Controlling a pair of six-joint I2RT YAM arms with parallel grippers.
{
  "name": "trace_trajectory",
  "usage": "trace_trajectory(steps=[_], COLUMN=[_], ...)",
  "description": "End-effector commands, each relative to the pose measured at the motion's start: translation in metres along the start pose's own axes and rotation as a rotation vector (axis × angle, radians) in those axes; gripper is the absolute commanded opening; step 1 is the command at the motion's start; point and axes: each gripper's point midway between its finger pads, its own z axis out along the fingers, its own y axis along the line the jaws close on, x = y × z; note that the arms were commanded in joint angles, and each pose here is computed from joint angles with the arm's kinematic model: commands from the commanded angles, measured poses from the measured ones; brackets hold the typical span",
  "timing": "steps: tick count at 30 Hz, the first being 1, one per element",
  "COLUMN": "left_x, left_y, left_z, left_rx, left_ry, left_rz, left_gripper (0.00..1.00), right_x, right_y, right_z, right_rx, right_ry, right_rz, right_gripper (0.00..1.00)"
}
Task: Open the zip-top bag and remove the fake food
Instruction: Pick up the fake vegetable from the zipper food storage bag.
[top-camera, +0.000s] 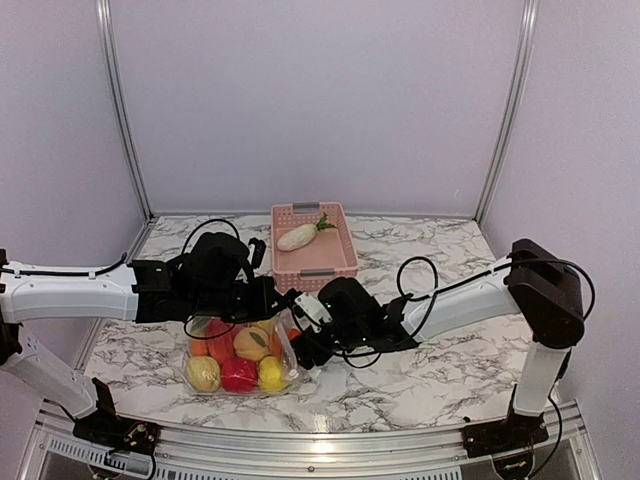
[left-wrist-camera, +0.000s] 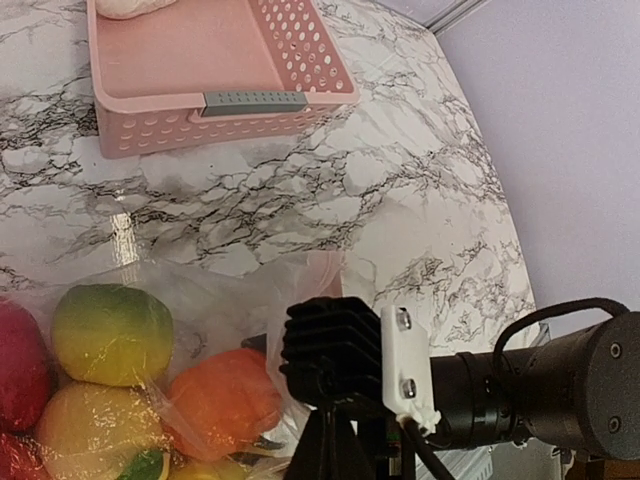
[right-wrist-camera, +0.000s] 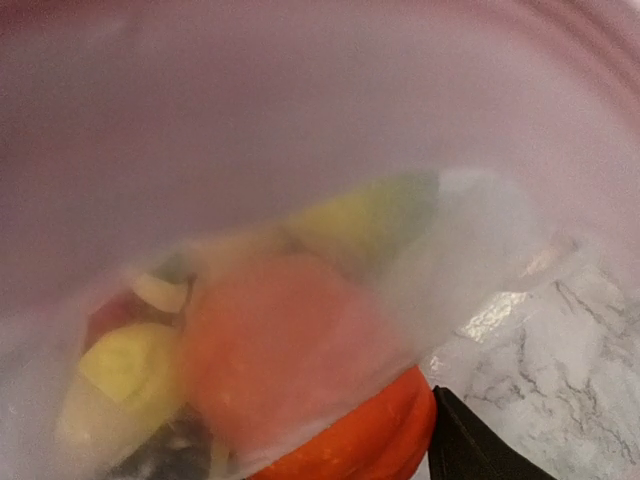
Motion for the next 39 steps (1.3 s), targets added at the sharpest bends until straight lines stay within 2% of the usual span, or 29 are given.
trace_trajectory(steps=[1, 7, 12, 26, 39], left_x=[-0.013, -0.013, -0.012, -0.007, -0.003], left_y=[-0.009, 0.004, 0.013, 0.029, 0.052], left_z=[-0.007, -0.008, -0.009, -0.010, -0.008], left_rx=[0.033, -0.008, -0.028, -0.056, -0.093], left_ry=[-0.059, -0.073, -0.076, -0.084, -0.075], left_rz=[-0.005, -0.024, -0.037, -0.060, -0.077], left_gripper=[0.00, 0.00, 0.00, 0.00, 0.00], right_x=[0.011, 0.003, -0.010, -0.020, -0.038], right_y=[0.005, 0.004, 0.005, 0.000, 0.010], right_z=[0.011, 0.001, -0.013, -0.042, -0.070], right_rx=[-0.007, 0.013, 0.030, 0.090, 0.074], right_ry=[0.031, 0.004, -0.025, -0.048, -0.081], right_rz=[-0.007, -0.002, 0.003, 0.035, 0.040], right_gripper=[0.68, 0.48, 0.39, 0.36, 0.36])
